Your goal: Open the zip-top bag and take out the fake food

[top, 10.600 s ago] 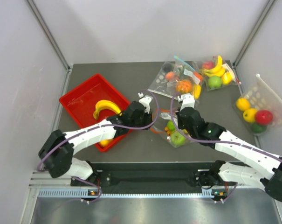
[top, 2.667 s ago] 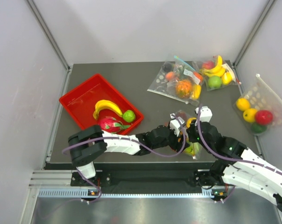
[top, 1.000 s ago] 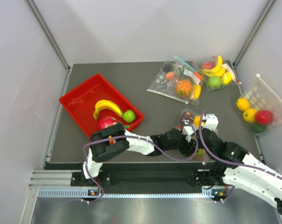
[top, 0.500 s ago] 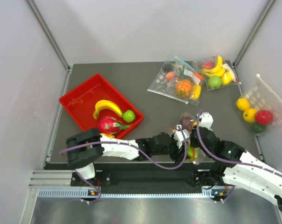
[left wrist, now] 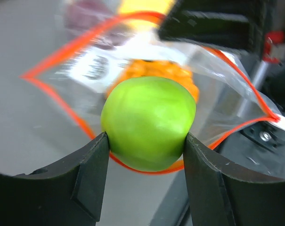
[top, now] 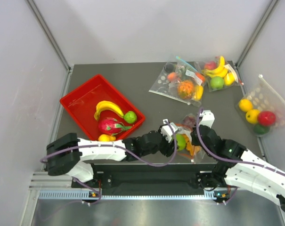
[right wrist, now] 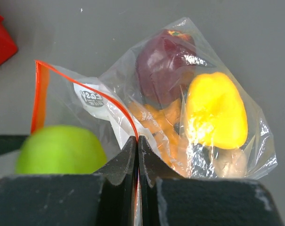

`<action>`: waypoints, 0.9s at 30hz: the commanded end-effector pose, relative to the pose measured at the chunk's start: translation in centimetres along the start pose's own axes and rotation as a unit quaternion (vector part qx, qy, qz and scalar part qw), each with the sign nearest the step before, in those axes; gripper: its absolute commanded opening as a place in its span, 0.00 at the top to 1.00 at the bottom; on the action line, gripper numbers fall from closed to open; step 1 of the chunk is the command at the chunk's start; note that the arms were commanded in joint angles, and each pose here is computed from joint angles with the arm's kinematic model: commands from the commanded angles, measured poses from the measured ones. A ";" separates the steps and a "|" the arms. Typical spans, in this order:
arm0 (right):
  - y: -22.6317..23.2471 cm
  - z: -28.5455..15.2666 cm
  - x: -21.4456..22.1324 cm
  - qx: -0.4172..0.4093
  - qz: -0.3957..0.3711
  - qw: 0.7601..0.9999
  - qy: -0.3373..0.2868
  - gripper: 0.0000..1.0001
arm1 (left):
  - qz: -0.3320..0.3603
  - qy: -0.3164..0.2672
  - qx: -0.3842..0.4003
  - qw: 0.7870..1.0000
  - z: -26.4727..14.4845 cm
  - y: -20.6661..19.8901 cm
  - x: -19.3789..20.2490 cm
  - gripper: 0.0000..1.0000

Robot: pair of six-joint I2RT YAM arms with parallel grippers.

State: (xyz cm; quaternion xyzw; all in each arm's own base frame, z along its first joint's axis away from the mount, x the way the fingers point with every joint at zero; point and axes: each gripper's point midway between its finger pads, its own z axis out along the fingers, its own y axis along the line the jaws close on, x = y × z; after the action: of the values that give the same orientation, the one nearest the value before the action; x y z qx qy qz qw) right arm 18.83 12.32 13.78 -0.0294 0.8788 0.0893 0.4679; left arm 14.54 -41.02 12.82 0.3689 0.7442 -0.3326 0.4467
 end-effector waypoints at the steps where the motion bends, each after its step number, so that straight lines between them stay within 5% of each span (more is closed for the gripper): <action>1: 1.0 -0.6 -2.9 -0.010 0.015 0.999 -0.037 1.00 | -0.009 -0.049 -0.047 0.998 -2.0 2.5 -3.4 0.93; 9: 2.2 0.2 -4.0 -0.014 -0.003 0.999 -0.041 1.00 | -0.046 -0.121 -0.092 0.987 -7.4 6.7 -7.9 0.90; 15: 3.9 1.3 -5.2 -0.026 -0.018 0.999 -0.041 1.00 | -0.086 -0.162 -0.194 0.964 -12.7 14.5 -9.6 0.88; 21: 5.9 2.3 -6.2 -0.050 -0.023 0.998 -0.043 1.00 | -0.131 -0.171 -0.346 0.913 -18.4 24.3 -9.1 0.86; 27: 6.3 2.5 -6.4 -0.062 -0.024 0.997 -0.044 1.00 | -0.193 -0.162 -0.490 0.835 -24.8 33.4 -5.3 0.85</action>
State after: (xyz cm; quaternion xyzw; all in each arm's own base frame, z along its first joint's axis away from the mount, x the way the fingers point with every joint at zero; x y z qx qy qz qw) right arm 22.39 17.51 15.33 -0.0863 0.8713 0.0980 0.4730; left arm 33.45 -8.60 23.02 -0.0598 0.7728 -0.0978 0.6242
